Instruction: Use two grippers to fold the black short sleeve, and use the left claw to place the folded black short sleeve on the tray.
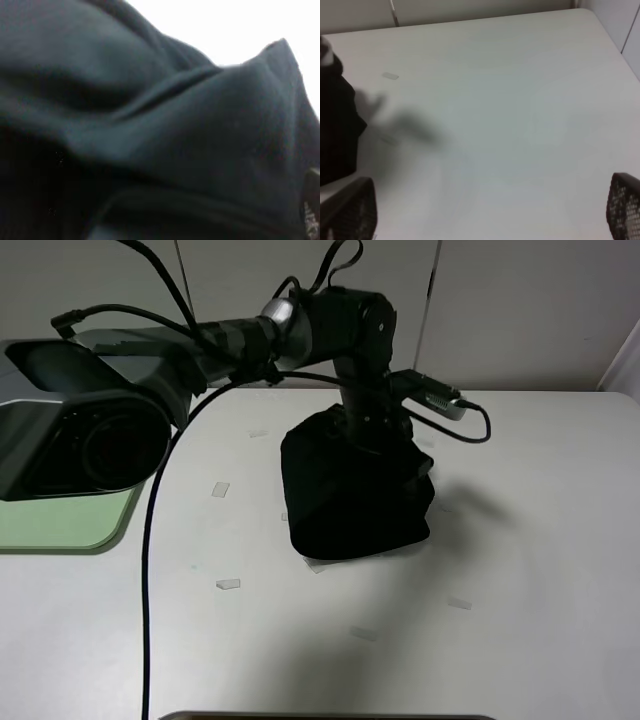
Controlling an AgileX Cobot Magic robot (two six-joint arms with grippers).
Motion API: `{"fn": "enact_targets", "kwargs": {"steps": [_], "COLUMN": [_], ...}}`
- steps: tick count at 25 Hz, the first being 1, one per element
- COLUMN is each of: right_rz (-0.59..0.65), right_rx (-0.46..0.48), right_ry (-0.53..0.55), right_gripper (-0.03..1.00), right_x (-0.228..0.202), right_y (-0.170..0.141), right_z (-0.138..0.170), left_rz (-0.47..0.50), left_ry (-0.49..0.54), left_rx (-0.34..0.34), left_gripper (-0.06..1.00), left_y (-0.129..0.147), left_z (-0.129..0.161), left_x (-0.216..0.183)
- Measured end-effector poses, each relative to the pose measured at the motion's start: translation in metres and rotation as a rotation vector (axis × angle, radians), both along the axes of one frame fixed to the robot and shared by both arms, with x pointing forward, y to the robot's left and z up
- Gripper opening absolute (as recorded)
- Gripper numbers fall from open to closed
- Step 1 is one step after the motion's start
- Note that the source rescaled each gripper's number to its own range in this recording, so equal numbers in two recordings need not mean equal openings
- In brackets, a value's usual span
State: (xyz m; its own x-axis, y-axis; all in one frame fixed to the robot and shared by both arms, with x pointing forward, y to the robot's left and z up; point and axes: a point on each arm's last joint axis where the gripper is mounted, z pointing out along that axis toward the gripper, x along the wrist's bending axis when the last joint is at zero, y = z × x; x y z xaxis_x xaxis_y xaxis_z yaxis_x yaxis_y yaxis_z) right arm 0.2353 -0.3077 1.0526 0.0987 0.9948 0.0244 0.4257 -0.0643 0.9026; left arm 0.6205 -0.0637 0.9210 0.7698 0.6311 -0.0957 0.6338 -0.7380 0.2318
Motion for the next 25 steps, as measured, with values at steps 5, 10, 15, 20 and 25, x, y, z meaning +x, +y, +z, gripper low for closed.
{"fn": "enact_targets", "kwargs": {"steps": [5,10,15,20,25], "right_rz": [0.0,0.0,0.0,0.0,0.0], "right_rx": [0.0,0.0,0.0,0.0,0.0], "right_ry": [0.0,0.0,0.0,0.0,0.0], "right_gripper": [1.0,1.0,1.0,1.0,1.0], "right_x": [0.0,0.0,0.0,0.0,0.0], "right_y": [0.0,0.0,0.0,0.0,0.0], "right_z": [0.0,0.0,0.0,0.0,0.0], "left_rz": [0.042,0.105,0.168,0.243,0.289], "left_ry": [-0.071,-0.121,-0.113,-0.055,0.022], "left_rx": [-0.005,-0.023,-0.037,-0.028,0.011], "left_gripper": [1.0,1.0,1.0,1.0,1.0], "left_y": [0.005,0.015,0.028,0.038,0.041], "left_z": [0.052,0.078,0.09,0.085,0.063], "left_x": [0.002,0.006,0.01,0.01,0.005]}}
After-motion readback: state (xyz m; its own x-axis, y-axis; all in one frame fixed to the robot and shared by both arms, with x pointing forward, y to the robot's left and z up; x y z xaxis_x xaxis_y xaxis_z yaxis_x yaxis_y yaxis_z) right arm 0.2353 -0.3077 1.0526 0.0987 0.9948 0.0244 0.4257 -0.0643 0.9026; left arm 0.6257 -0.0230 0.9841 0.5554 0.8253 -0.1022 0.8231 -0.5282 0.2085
